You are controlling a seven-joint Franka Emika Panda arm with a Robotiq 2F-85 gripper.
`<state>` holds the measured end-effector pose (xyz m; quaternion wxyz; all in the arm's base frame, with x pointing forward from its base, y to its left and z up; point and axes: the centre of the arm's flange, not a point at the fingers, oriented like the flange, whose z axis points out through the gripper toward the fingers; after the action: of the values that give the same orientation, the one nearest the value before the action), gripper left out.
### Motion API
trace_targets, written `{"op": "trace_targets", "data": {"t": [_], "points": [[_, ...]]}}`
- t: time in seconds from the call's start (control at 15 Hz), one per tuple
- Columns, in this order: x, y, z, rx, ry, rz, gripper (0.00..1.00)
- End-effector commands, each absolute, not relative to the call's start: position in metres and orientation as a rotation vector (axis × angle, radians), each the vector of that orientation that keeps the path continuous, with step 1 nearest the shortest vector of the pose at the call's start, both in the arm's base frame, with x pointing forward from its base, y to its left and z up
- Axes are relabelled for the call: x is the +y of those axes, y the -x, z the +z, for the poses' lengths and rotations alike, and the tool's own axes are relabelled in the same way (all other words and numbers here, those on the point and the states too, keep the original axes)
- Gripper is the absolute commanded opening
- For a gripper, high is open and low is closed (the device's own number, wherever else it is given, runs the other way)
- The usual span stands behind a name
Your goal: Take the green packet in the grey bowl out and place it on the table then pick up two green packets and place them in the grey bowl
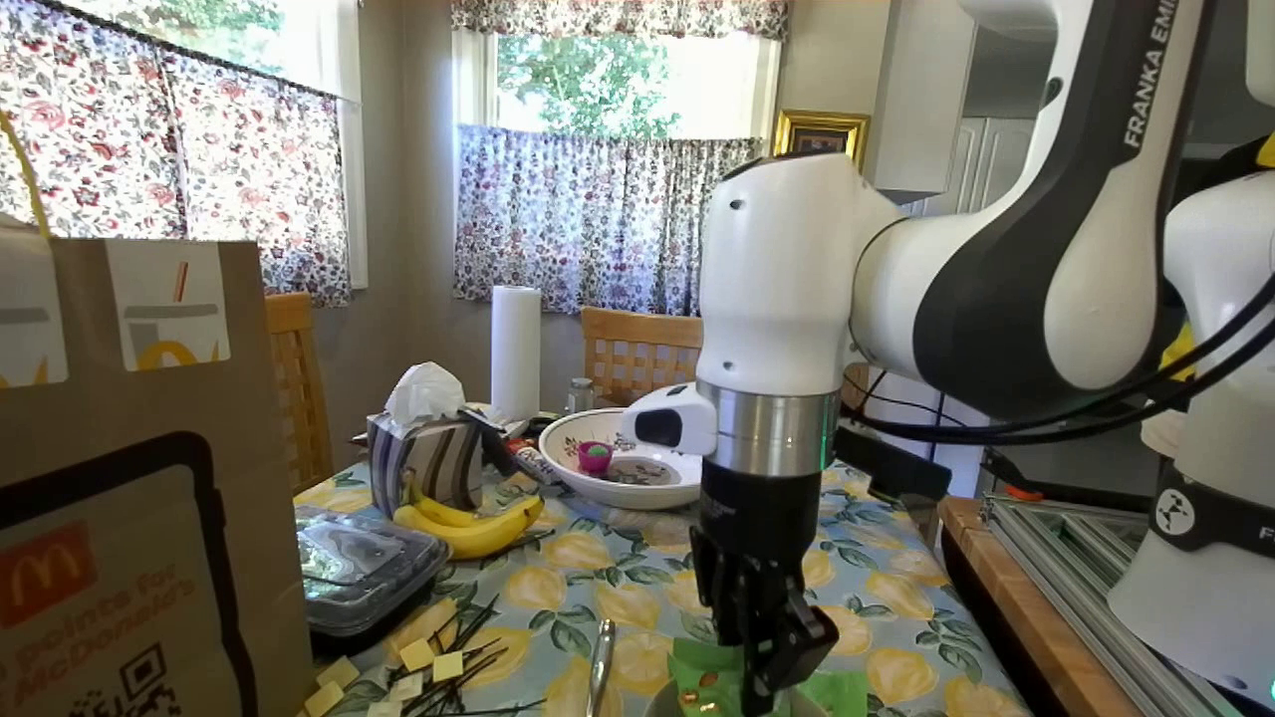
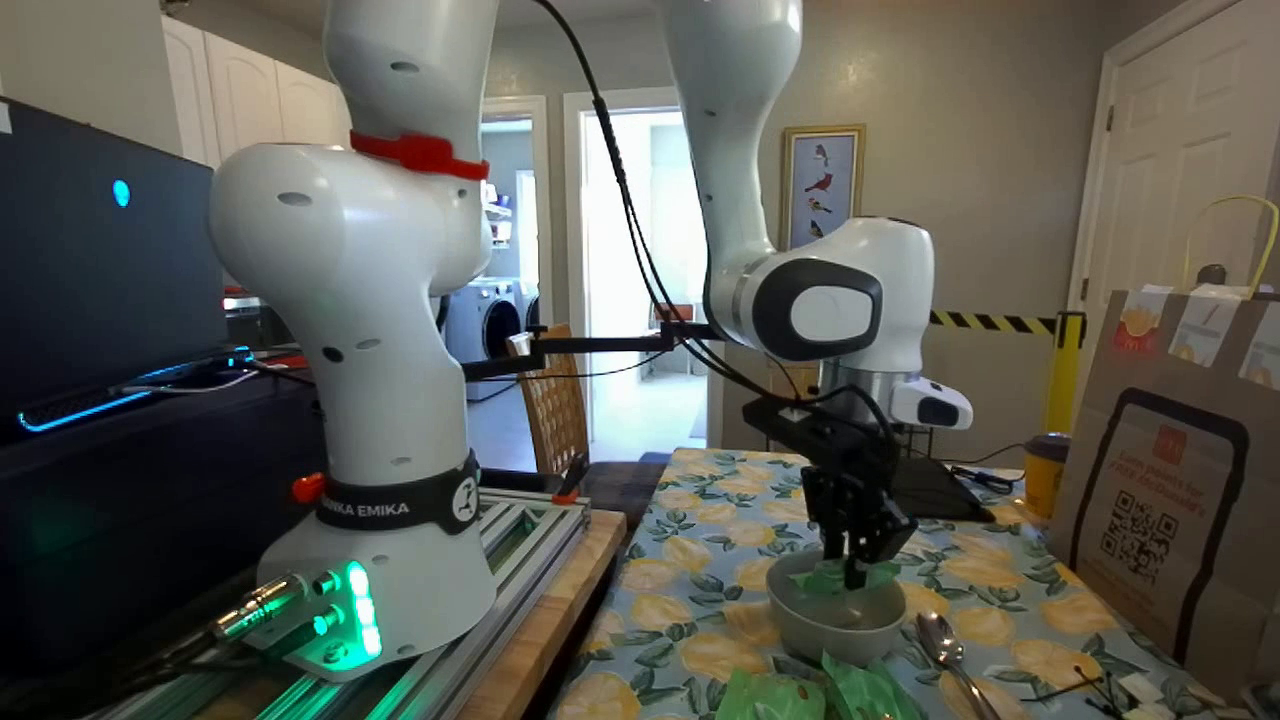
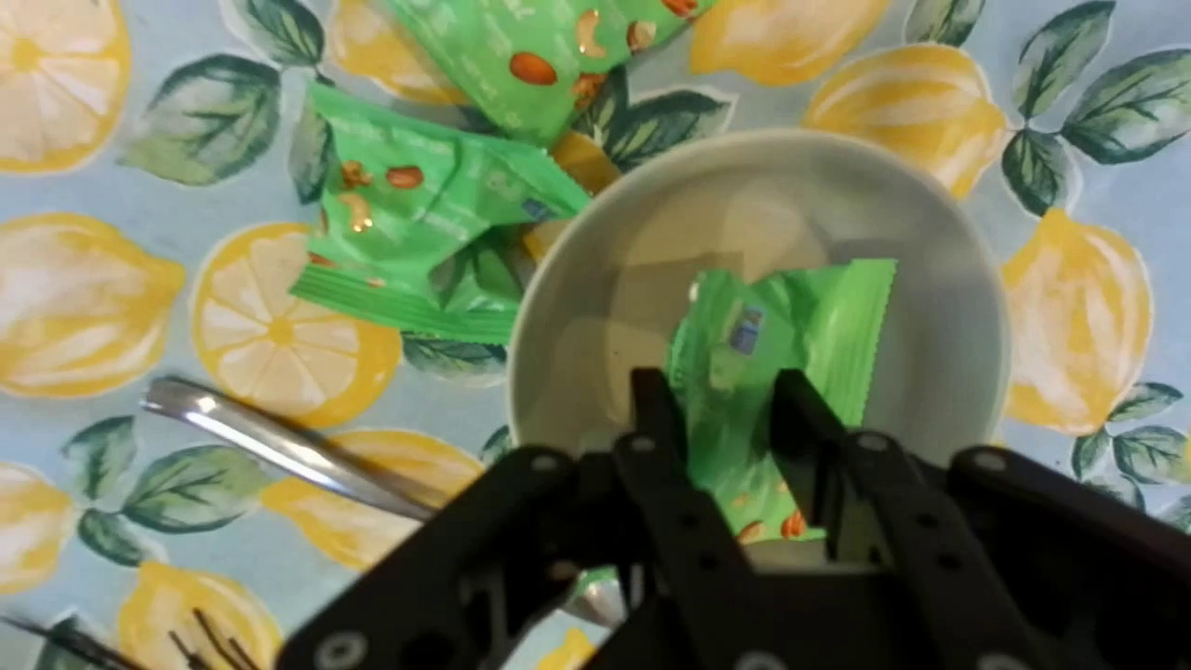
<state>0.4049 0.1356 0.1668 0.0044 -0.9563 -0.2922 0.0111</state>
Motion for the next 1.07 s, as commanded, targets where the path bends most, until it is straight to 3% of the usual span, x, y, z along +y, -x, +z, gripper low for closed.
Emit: {"op": "trace_targets", "data": {"t": [0.0,0.47,1.0], "points": [[0.114,-0.376,0.210,-0.697,3.117,-0.037,0.08],[0.044,-0.376,0.242,-0.126,3.190,-0.161,0.08],[-0.044,-0.383,0.203,0.182,3.168,-0.028,0.08]]}}
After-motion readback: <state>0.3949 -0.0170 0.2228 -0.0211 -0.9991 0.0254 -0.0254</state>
